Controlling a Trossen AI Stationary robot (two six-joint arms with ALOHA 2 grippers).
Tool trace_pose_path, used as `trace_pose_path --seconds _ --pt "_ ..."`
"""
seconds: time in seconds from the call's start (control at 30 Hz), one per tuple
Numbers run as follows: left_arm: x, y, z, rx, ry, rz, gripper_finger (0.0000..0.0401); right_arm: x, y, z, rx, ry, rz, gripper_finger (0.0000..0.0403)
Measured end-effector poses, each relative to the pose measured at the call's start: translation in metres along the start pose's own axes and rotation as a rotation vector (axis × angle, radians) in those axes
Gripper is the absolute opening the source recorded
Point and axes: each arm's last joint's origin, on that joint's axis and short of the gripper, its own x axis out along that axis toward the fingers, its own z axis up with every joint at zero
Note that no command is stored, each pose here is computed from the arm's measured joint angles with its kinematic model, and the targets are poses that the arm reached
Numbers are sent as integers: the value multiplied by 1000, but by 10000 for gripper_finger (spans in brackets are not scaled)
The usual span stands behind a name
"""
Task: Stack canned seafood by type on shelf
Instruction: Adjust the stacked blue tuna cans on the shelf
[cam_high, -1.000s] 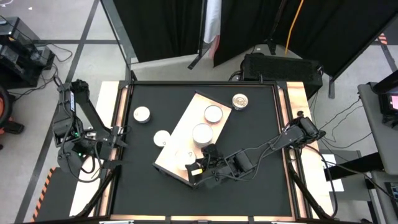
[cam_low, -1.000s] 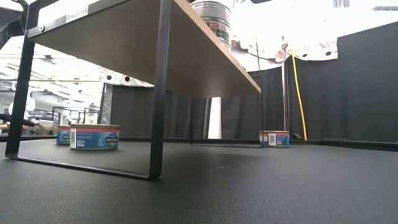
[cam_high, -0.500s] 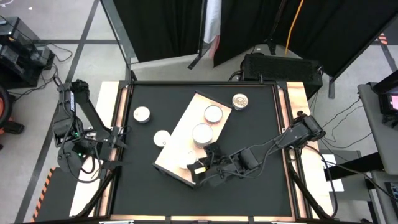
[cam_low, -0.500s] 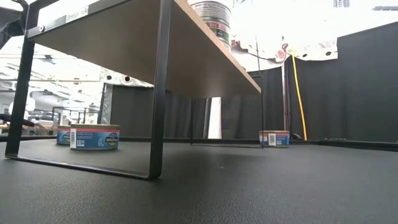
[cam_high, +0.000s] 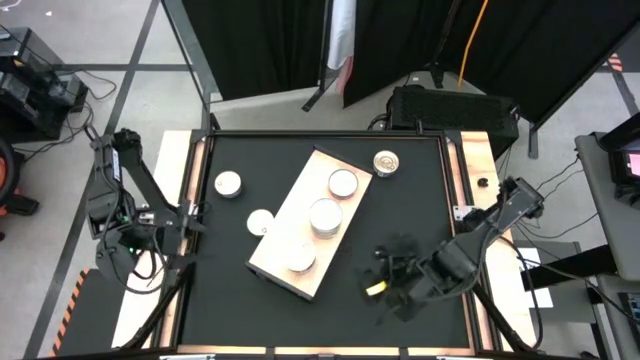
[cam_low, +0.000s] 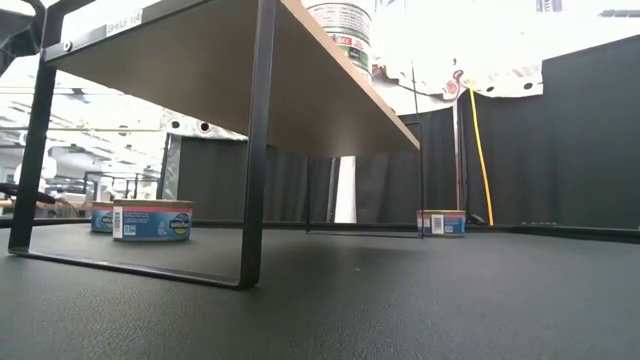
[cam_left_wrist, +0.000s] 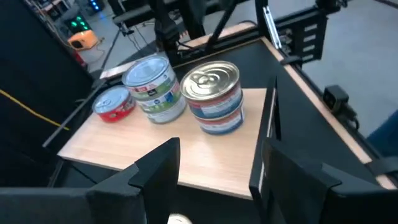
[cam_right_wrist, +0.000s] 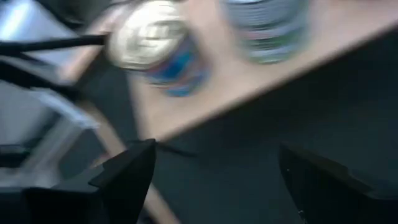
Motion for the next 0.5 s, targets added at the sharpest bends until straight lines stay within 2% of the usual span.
trace_pose_path --seconds 0.17,0.3,0.5 --pt "11 -7 0 70 49 8 231 -1 -25 -14 -96 -94 -231 315" --pt "28 -15 5 111 67 52 231 8 -30 -22 -89 -124 -323 313" --pt "59 -19 10 186 121 122 231 35 -35 -28 -172 -129 -490 313"
